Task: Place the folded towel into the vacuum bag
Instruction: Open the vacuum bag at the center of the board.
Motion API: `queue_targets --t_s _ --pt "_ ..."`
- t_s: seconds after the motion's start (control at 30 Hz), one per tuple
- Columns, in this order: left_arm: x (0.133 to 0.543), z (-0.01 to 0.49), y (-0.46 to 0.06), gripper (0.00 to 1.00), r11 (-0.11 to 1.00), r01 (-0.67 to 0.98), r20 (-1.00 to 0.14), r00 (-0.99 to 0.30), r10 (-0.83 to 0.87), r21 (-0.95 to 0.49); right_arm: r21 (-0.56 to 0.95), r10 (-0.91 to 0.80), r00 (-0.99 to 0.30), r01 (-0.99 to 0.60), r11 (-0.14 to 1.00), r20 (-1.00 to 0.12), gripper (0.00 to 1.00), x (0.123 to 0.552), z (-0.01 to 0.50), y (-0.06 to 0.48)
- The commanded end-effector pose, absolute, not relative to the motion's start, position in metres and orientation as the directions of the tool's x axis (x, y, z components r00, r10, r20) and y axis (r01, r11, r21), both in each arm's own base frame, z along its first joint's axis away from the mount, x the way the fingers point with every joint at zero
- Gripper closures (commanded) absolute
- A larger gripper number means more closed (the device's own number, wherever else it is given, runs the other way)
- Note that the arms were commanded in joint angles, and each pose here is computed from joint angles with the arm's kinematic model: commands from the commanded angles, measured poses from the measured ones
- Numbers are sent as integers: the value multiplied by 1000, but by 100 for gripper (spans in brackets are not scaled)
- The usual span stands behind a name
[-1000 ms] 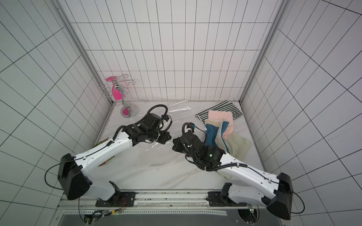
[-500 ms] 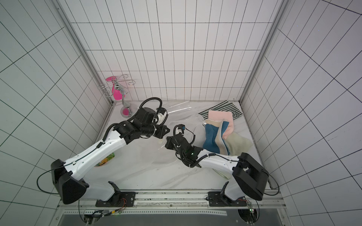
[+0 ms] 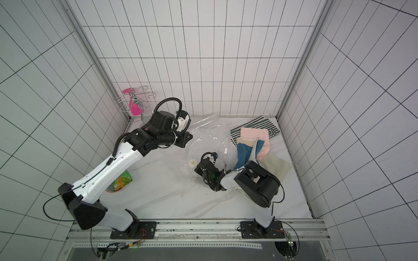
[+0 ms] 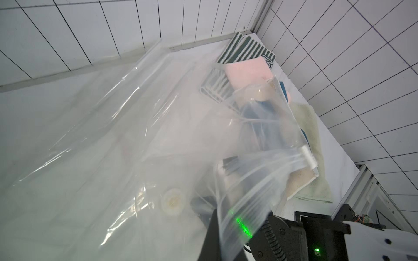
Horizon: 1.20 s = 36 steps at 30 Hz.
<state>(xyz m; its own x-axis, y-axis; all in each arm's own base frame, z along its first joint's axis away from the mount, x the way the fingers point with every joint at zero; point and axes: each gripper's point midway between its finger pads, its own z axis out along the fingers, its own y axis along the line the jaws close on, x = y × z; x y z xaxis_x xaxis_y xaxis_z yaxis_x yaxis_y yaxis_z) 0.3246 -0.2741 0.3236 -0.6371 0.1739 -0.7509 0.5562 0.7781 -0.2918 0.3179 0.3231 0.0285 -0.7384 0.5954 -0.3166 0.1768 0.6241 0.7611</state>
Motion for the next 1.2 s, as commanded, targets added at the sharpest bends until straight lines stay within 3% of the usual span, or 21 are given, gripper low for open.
queue_targets --t_s 0.0,0.3,0.47,0.67,0.87,1.17 --pt "327 338 -279 100 763 584 -778 -603 177 -279 808 616 -770 249 533 -169 97 305 16 339" --pt "300 322 -312 100 691 665 -753 -600 269 -284 823 541 -763 22 568 -353 94 326 100 368" --pt "296 321 -321 100 674 691 -754 -582 305 -261 811 536 -784 72 580 -314 94 323 55 378" --pt "300 275 -310 100 720 664 -678 -625 386 -202 805 493 -841 127 580 -222 94 311 3 404" --pt "325 247 -260 100 835 539 -618 -694 369 -108 789 393 -884 46 612 -253 89 284 37 389" --pt "330 242 -254 100 836 535 -618 -699 361 -117 731 241 -898 -120 672 -369 74 229 79 349"
